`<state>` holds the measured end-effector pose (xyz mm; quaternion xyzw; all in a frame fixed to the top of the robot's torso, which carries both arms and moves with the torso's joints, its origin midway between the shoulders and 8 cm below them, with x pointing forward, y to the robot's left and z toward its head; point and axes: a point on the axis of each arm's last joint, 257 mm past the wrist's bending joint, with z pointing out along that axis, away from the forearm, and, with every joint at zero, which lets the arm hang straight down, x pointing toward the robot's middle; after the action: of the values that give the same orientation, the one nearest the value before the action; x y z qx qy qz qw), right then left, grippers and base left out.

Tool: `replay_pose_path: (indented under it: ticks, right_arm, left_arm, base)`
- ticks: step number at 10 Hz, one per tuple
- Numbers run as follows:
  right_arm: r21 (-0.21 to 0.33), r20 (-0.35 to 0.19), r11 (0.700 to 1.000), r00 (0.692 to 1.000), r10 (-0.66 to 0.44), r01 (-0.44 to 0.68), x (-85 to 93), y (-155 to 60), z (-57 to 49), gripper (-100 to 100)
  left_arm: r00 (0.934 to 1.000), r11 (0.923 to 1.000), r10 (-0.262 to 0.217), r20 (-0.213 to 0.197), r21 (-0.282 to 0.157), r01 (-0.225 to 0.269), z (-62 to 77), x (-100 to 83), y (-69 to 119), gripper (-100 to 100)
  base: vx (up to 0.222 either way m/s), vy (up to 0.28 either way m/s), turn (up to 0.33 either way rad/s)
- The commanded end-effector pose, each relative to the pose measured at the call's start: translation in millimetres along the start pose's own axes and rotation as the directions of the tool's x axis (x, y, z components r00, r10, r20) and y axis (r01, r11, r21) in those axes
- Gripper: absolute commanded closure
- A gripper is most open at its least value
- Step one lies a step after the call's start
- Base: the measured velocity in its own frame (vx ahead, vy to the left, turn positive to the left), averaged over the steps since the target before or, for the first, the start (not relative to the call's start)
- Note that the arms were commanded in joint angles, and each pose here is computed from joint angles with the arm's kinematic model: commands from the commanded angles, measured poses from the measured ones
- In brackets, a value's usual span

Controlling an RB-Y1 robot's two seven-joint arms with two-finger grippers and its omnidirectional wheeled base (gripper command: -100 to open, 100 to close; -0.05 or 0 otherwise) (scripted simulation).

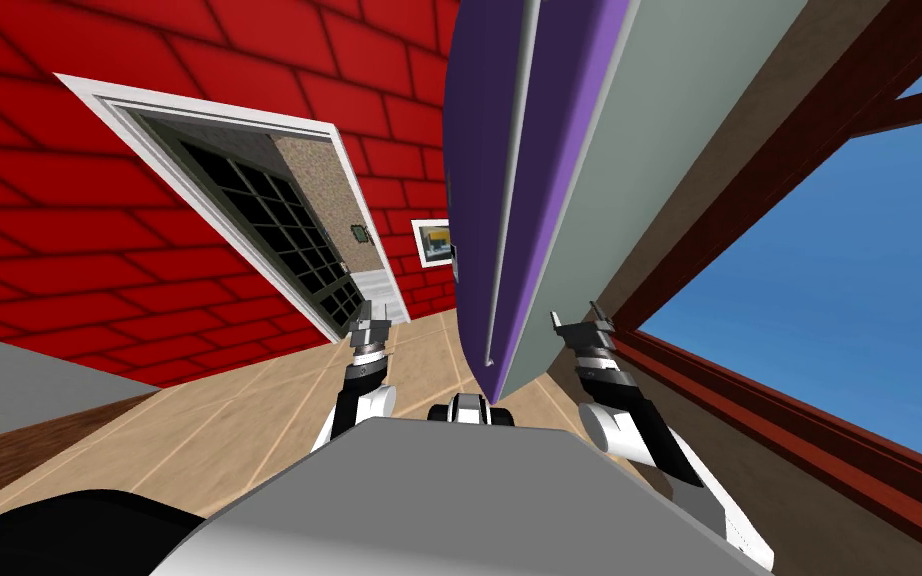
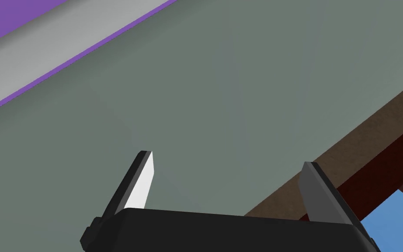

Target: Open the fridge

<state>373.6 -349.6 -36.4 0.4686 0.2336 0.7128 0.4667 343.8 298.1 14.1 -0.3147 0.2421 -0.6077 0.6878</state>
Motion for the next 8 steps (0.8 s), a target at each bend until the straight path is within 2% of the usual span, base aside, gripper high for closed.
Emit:
replay_pose_path:
  ticks: [1, 4, 8]
  right_arm:
    - [0.015, 0.024, 0.994, 0.994, 0.105, -0.105, -8.0, -2.1, 0.8, -100]
    - [0.021, 0.041, 0.978, 0.978, 0.205, -0.206, -12.7, -3.2, 1.5, -100]
    - [0.027, 0.072, 0.936, 0.935, 0.348, -0.351, -20.6, -6.3, 3.4, -100]
  left_arm:
    - [1.0, 1.0, 0.0, 0.0, 0.0, 0.0, 0.0, 0.0, 0.0, 0]
    - [1.0, 1.0, 0.0, 0.0, 0.0, 0.0, 0.0, 0.0, 0.0, 0]
    - [1.0, 1.0, 0.0, 0.0, 0.0, 0.0, 0.0, 0.0, 0.0, 0]
  base:
    - [-0.026, 0.012, 0.14]
    - [-0.019, 0.008, 0.063]
    - [-0.021, 0.006, 0.079]
